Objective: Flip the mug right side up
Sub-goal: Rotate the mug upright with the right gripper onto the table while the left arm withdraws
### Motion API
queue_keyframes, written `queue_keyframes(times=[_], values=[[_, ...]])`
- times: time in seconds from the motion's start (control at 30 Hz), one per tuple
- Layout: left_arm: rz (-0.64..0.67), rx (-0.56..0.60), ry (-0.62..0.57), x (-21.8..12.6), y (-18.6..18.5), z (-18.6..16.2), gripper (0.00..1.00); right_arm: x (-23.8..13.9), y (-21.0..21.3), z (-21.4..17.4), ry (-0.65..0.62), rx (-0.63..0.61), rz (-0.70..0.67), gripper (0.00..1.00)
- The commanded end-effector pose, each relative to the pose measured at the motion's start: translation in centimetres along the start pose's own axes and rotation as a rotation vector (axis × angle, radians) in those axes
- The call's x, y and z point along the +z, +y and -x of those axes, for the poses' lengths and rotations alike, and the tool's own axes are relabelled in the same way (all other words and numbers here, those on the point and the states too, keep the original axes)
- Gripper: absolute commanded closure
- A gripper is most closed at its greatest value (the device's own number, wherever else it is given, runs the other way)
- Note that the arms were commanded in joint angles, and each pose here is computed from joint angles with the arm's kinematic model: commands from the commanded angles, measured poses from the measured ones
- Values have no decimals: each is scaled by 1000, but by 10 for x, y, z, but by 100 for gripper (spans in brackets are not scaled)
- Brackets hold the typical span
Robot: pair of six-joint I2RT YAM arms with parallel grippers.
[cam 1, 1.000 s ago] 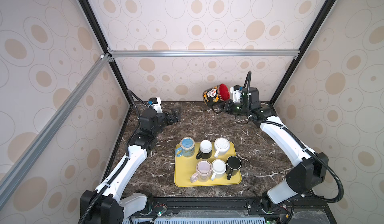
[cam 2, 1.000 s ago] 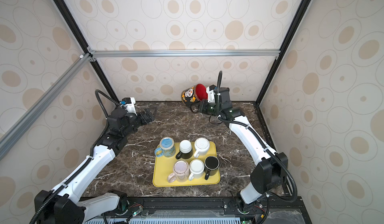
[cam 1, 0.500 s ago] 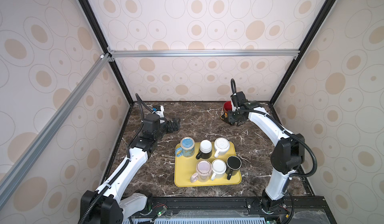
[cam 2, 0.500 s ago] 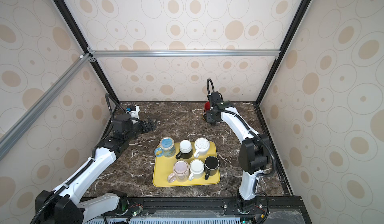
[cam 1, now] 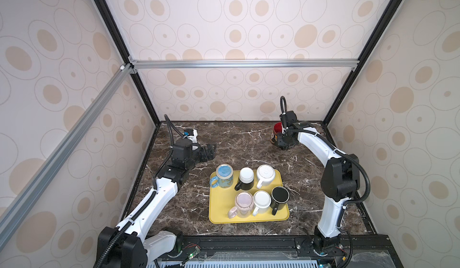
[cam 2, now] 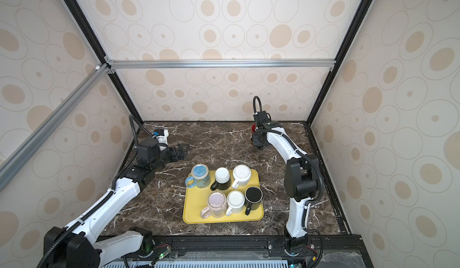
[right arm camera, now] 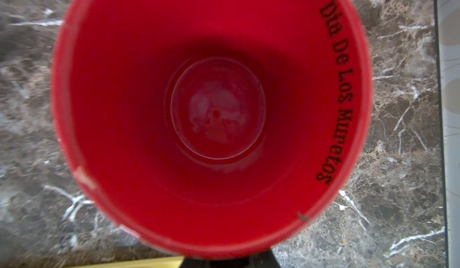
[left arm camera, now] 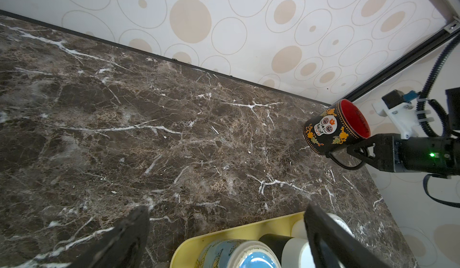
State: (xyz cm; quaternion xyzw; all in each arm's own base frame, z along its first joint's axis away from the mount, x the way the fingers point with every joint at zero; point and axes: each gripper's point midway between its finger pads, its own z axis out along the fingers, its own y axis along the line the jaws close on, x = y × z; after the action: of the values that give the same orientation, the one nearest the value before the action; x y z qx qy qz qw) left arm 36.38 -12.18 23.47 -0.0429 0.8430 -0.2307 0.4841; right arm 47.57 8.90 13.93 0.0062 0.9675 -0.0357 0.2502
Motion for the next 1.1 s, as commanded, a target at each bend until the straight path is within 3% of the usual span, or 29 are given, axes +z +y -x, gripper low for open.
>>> queue_keyframes(times=[0.0,0.4,0.9,1.07], values=[[-11,20,-6,3,-2,0,2,-4,-9,30,-115,53,-21,100],[-8,7,9,6,2,-8,2,20,-14,28,-81,135,-72,100],[3,21,17,8,5,-13,1,32,-8,19,-46,137,-50,100],[-2,21,22,8,6,-16,0,29,-4,18,-49,133,-22,64]])
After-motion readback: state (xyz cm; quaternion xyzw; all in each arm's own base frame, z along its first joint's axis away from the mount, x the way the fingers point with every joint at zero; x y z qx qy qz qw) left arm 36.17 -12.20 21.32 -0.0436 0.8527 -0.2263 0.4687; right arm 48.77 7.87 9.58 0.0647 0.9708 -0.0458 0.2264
